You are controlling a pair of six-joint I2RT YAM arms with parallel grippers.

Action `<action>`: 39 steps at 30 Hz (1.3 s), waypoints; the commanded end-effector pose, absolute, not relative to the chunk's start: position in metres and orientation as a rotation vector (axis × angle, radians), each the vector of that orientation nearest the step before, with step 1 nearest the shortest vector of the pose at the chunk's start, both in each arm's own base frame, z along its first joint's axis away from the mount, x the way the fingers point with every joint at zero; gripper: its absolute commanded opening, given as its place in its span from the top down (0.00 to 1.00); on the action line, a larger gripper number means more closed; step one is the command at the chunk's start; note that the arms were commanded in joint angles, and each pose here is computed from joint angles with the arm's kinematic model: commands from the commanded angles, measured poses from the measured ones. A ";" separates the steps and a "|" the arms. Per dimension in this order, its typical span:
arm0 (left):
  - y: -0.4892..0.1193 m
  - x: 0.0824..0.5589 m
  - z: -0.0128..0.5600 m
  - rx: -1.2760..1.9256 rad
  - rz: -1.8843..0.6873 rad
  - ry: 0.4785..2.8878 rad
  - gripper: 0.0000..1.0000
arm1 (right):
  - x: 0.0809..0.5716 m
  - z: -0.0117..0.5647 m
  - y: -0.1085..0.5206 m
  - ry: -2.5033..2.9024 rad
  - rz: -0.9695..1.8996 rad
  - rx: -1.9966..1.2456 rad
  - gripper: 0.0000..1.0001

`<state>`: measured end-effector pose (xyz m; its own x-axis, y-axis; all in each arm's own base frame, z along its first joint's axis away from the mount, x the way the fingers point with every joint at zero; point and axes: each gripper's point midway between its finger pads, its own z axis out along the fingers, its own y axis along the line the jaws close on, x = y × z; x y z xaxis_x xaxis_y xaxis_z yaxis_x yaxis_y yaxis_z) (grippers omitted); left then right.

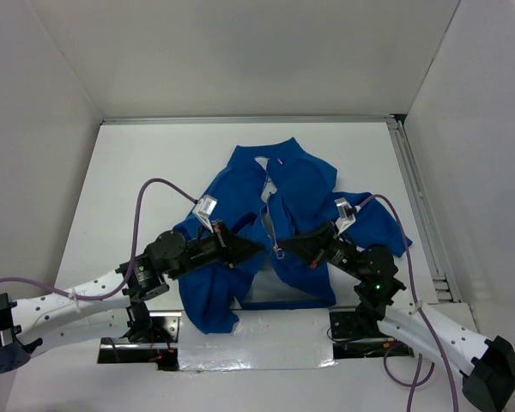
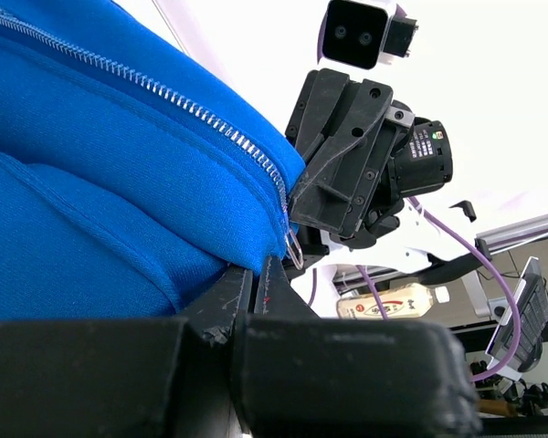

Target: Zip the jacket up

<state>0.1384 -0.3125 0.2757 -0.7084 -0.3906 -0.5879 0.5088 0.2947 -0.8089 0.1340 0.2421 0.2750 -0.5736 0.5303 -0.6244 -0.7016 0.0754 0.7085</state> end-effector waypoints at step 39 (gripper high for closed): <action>-0.302 0.144 0.289 0.099 -1.472 1.737 1.00 | 0.122 0.317 0.245 1.307 1.746 -0.246 1.00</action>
